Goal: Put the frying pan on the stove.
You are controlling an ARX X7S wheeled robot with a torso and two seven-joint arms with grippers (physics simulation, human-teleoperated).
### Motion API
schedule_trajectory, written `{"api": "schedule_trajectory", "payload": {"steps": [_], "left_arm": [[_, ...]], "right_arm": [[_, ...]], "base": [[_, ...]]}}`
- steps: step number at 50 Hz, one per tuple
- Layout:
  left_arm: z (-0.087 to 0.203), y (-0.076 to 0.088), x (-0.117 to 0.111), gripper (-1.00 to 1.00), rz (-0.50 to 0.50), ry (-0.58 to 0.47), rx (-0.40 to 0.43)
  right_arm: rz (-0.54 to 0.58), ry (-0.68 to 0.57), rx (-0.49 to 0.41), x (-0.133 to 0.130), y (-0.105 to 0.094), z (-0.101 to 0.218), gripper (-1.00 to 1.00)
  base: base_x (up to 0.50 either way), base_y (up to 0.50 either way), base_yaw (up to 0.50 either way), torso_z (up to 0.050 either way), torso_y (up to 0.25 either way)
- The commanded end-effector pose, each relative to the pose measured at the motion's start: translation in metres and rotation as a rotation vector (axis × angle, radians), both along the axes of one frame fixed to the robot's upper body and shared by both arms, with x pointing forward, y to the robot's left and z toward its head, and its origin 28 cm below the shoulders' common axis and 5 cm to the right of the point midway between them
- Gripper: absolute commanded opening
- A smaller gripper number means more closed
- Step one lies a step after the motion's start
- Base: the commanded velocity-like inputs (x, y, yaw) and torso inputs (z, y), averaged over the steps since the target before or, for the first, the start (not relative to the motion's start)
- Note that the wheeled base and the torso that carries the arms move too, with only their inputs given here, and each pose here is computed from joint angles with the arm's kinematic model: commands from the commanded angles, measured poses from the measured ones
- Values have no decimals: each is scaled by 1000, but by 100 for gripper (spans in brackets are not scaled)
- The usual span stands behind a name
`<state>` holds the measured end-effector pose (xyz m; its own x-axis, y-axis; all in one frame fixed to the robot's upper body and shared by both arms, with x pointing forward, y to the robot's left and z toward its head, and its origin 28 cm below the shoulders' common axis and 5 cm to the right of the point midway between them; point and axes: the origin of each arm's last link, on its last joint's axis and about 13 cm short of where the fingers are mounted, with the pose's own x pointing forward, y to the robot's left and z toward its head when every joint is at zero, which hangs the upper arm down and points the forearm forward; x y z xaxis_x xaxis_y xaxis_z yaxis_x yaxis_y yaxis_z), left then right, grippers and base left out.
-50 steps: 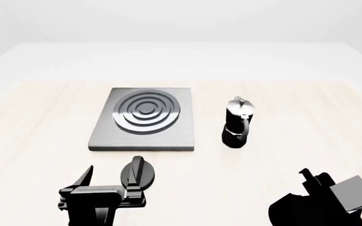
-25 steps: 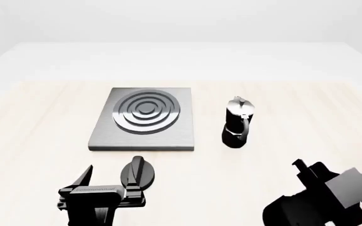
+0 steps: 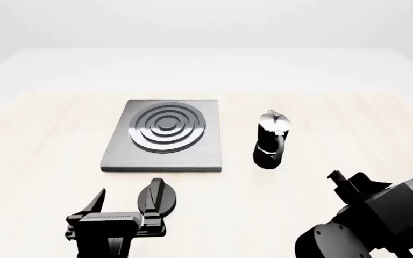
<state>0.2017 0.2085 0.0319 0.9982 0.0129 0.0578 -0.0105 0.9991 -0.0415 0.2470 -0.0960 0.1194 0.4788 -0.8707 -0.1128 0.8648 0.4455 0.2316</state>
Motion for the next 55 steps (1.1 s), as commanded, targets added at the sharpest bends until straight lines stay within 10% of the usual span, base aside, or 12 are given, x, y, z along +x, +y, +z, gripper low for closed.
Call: {"api": "schedule_trajectory", "payload": {"steps": [1,55], "left_arm": [[0,0,0,100,-1,0,0],[1,0,0,100,-2,-2,0]], "right_arm": [[40,-66,-57,-6,7,16,-100],[302,-166,-231,-29,40,38,-100]], "base": [[0,0,0,0,0],[0,0,0,0,1]]}}
